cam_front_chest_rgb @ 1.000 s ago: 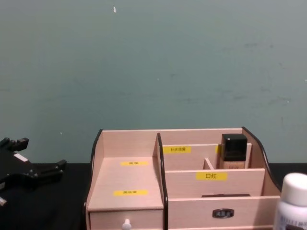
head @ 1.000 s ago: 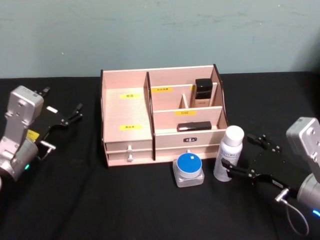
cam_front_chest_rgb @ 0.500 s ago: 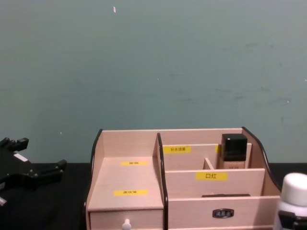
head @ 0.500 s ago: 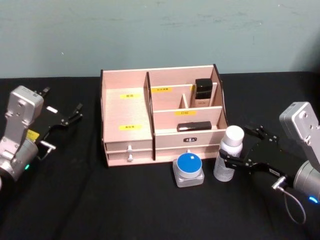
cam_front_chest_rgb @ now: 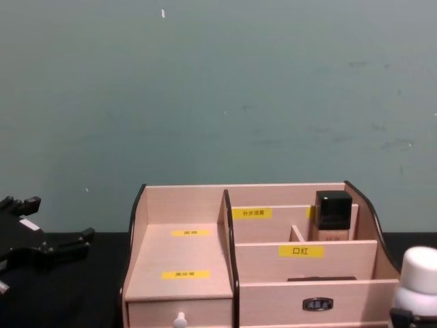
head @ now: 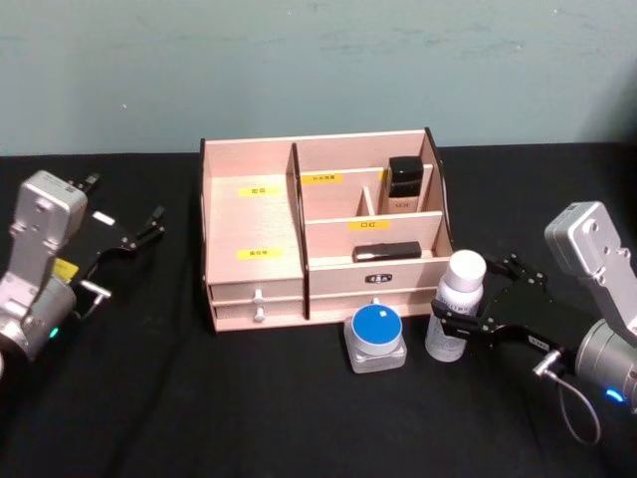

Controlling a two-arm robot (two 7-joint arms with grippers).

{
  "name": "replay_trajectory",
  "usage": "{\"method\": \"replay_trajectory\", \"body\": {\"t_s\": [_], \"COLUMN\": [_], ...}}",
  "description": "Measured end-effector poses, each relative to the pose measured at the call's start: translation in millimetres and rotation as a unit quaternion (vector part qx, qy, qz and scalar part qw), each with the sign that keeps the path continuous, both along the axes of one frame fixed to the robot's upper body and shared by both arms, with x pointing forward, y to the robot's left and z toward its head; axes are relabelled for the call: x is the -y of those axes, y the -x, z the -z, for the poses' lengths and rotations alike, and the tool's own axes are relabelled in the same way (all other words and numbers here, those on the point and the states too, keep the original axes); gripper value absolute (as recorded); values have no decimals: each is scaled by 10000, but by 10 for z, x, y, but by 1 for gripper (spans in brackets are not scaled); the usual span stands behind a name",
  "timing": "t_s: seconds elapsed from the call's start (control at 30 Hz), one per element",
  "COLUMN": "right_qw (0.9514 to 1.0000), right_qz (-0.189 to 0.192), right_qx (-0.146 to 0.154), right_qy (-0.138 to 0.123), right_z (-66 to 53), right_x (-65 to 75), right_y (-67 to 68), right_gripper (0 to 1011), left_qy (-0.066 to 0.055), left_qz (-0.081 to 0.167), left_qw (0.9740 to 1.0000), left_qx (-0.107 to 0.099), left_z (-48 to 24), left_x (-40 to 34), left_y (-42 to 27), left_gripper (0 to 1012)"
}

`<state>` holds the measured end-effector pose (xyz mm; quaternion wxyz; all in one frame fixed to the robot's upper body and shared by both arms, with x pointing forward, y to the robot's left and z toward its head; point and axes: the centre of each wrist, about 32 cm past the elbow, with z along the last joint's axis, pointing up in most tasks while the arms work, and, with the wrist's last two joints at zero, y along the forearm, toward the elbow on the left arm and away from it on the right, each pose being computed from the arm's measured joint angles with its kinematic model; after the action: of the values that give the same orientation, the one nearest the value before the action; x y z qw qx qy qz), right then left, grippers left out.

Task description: Pick up the facial cleanser and watermelon frost from the table and place them into the tiered storage box.

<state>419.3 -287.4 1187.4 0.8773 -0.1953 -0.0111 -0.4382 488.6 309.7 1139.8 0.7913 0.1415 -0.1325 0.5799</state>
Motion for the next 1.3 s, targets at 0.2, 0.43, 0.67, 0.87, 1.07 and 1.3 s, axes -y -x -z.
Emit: {"method": "replay_trajectory", "body": {"t_s": [0.2,0.43,0.67,0.87,1.07,1.3], "right_qw": [10000,10000,10000,10000,10000,10000], "right_qz": [8,9,10,10,8,7], "right_qx": [17,16,13,13,14,14], "right_qy": [23,26,19,15,13,10], "right_z": [4,3,4,2,1,0], "right_x": [-8,-5,-4,-4,-4,-4], "right_y": [-5,-5,-4,-3,-3,-3], "right_gripper": [1003,995,834,652,618,618], "left_qy": [0,0,0,0,0,0], "left_qz": [0,0,0,0,0,0], "left_qw": [10000,10000,10000,10000,10000,10000], "left_qx": [0,0,-1,0,0,0], "left_z": [0,0,0,0,0,0], "left_x": [0,0,0,0,0,0], "left_y": [0,0,0,0,0,0], "left_gripper": [1001,1001,1001,1001,1001,1001]}}
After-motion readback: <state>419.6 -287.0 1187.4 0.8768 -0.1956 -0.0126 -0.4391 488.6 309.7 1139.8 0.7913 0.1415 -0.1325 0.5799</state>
